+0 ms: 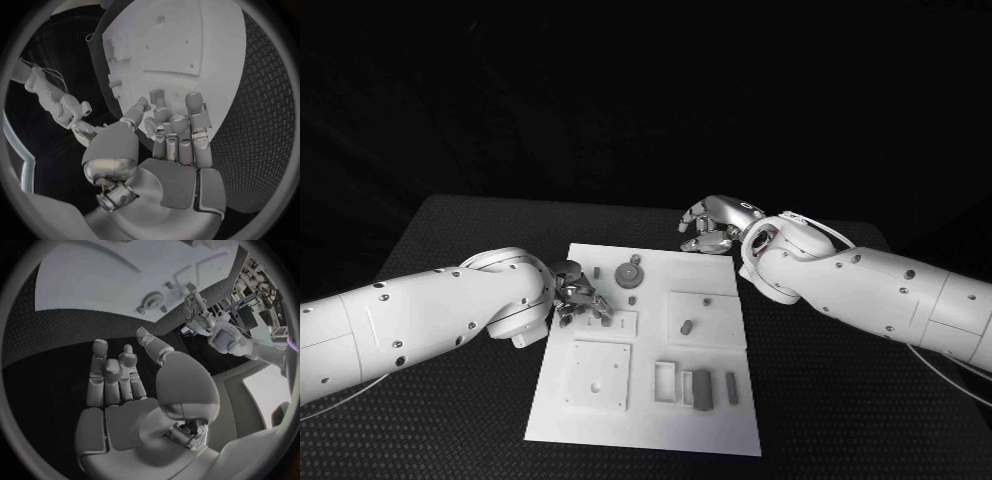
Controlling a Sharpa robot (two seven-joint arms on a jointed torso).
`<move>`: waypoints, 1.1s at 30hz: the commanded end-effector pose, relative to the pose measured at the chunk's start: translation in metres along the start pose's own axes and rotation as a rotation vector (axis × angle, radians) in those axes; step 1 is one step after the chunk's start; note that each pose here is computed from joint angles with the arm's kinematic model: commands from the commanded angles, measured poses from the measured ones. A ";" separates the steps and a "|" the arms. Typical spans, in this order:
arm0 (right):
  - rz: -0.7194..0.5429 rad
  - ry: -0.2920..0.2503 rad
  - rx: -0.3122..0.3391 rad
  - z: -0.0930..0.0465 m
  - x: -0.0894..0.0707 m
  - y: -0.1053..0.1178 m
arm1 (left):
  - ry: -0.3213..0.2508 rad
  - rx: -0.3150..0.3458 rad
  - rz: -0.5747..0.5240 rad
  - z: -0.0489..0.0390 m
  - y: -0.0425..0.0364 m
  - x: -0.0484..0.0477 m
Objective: Assemble the parts on the task board
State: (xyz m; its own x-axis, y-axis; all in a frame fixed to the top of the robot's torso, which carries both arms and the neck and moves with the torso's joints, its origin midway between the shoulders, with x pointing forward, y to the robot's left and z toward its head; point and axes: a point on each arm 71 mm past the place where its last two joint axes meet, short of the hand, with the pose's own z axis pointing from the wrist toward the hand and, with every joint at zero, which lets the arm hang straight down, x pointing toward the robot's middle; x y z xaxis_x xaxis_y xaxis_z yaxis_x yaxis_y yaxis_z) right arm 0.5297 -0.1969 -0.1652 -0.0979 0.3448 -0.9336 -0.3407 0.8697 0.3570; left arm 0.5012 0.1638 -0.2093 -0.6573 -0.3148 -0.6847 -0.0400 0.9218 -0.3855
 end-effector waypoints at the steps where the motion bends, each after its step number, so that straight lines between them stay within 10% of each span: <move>1: -0.003 0.008 -0.008 0.000 0.001 0.001 | 0.003 0.005 -0.008 -0.0003 -0.0010 0.0004; 33: -0.003 0.009 -0.006 -0.001 0.001 0.000 | 0.050 -0.028 0.052 0.0009 -0.0031 0.0064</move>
State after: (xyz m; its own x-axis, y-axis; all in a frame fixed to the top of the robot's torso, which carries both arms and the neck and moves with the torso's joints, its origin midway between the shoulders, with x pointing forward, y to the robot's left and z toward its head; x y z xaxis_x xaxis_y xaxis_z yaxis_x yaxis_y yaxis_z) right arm 0.5296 -0.1977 -0.1655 -0.0988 0.3451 -0.9333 -0.3391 0.8701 0.3576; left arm 0.4991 0.1608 -0.2120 -0.6813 -0.2789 -0.6768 -0.0371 0.9365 -0.3486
